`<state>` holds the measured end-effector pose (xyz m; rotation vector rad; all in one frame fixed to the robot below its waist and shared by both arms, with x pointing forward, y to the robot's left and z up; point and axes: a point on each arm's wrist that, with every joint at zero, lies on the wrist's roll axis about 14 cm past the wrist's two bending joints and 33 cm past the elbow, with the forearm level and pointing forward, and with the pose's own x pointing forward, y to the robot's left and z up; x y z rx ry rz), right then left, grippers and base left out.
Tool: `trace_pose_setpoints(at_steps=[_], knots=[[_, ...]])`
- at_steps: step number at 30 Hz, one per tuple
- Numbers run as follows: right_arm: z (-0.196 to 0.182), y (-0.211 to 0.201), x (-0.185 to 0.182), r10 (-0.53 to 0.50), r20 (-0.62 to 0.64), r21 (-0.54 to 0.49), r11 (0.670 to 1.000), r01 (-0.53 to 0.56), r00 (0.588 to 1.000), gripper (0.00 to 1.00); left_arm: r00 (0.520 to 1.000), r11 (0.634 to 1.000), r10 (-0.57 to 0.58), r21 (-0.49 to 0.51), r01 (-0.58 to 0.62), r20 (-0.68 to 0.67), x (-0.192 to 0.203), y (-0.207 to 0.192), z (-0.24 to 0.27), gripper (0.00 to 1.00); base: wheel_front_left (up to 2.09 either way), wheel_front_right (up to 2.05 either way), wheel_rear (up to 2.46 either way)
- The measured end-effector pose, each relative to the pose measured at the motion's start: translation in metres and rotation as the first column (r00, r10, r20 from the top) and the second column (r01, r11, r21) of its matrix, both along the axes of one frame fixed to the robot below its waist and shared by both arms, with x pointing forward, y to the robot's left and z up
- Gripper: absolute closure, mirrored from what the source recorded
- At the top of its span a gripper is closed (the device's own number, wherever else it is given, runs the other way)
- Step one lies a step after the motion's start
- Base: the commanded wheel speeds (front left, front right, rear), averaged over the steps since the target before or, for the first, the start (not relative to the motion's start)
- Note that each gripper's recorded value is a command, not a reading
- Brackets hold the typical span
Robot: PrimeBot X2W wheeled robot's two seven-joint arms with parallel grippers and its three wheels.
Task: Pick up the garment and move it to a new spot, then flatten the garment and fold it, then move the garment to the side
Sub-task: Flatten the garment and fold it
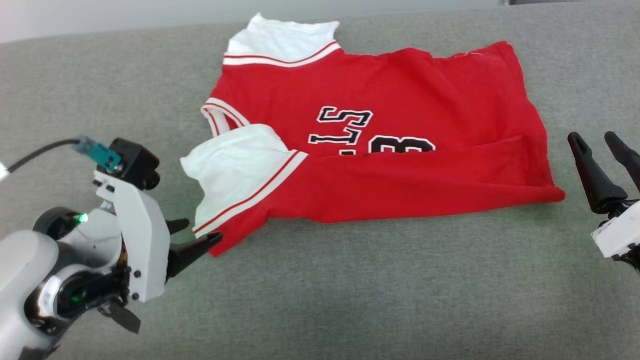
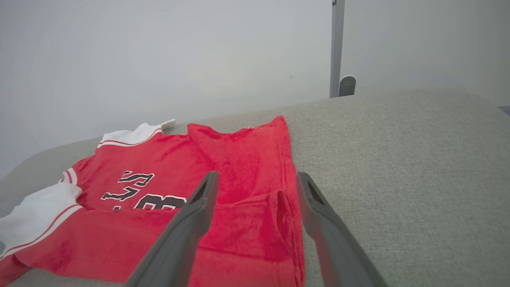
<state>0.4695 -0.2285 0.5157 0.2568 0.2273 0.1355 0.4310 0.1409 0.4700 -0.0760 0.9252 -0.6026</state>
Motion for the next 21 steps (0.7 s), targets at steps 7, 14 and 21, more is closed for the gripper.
trace_pose_setpoints(at_steps=[7, 14, 21], knots=[[-0.008, -0.01, -0.006, -0.03, -0.022, 0.003, 1.0, 0.03, 0.999, 0.0, 0.996, 0.999, 0.024, 0.034, -0.022, -0.087, 0.012, 0.001, -0.027, 0.0, 0.0, 0.0, 0.0], [-0.014, -0.015, -0.009, -0.047, -0.038, 0.005, 0.999, 0.047, 0.998, 0.0, 0.983, 0.999, 0.038, 0.018, -0.035, -0.182, 0.019, -0.002, -0.051, 0.0, 0.0, 0.0, 0.0], [-0.018, -0.022, -0.012, -0.064, -0.051, 0.006, 0.998, 0.064, 0.997, 0.0, 0.98, 1.0, 0.006, 0.006, -0.005, -0.2, 0.024, -0.014, -0.064, 0.0, 0.0, 0.0, 0.0]])
